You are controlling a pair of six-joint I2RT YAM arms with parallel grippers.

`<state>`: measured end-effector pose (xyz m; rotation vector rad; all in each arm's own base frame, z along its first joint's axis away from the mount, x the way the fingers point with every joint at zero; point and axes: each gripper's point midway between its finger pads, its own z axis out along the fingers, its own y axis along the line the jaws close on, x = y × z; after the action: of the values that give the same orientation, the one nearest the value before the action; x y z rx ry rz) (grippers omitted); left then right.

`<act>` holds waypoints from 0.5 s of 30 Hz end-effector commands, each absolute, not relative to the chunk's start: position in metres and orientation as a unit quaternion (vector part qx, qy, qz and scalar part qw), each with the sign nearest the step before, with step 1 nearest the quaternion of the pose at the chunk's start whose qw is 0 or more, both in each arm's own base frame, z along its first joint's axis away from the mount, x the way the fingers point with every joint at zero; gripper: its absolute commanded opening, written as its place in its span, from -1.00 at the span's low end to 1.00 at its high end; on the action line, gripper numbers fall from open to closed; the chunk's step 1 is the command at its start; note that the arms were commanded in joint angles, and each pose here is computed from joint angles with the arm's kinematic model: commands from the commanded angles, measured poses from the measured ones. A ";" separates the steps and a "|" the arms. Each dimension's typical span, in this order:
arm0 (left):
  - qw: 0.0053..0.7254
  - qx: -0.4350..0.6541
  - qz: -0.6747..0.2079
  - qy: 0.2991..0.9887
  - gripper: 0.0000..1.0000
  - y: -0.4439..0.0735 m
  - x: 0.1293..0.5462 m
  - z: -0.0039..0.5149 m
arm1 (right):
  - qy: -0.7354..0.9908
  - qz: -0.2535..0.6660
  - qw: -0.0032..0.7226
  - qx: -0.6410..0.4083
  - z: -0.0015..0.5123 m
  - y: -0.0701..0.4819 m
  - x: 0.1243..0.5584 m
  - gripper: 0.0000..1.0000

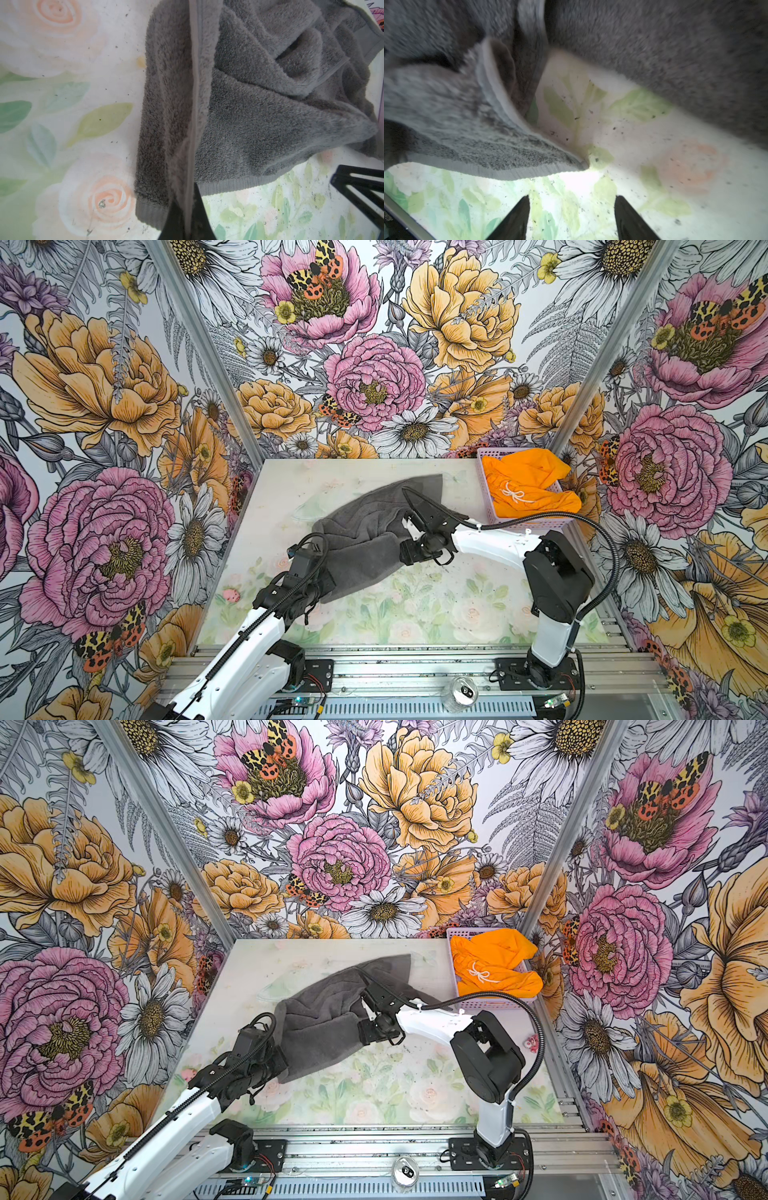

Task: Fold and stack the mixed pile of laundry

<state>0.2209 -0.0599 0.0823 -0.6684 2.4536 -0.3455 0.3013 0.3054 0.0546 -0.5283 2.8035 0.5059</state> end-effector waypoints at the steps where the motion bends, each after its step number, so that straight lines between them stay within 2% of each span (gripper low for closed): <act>1: 0.277 -0.259 -0.135 0.915 -1.00 -0.059 0.217 0.077 | 0.953 0.175 0.157 -0.190 0.052 0.320 0.318 0.33; 9: 0.275 -0.262 -0.134 0.915 -1.00 -0.057 0.212 0.071 | 0.955 0.145 0.164 -0.199 0.035 0.324 0.326 0.36; 15: 0.275 -0.266 -0.136 0.914 -1.00 -0.055 0.211 0.069 | 0.953 0.141 0.159 -0.214 0.024 0.334 0.324 0.20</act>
<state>0.2129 -0.0553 0.0713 -0.6850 2.4593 -0.3374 0.3168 0.3215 0.0268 -0.5835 2.7648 0.4119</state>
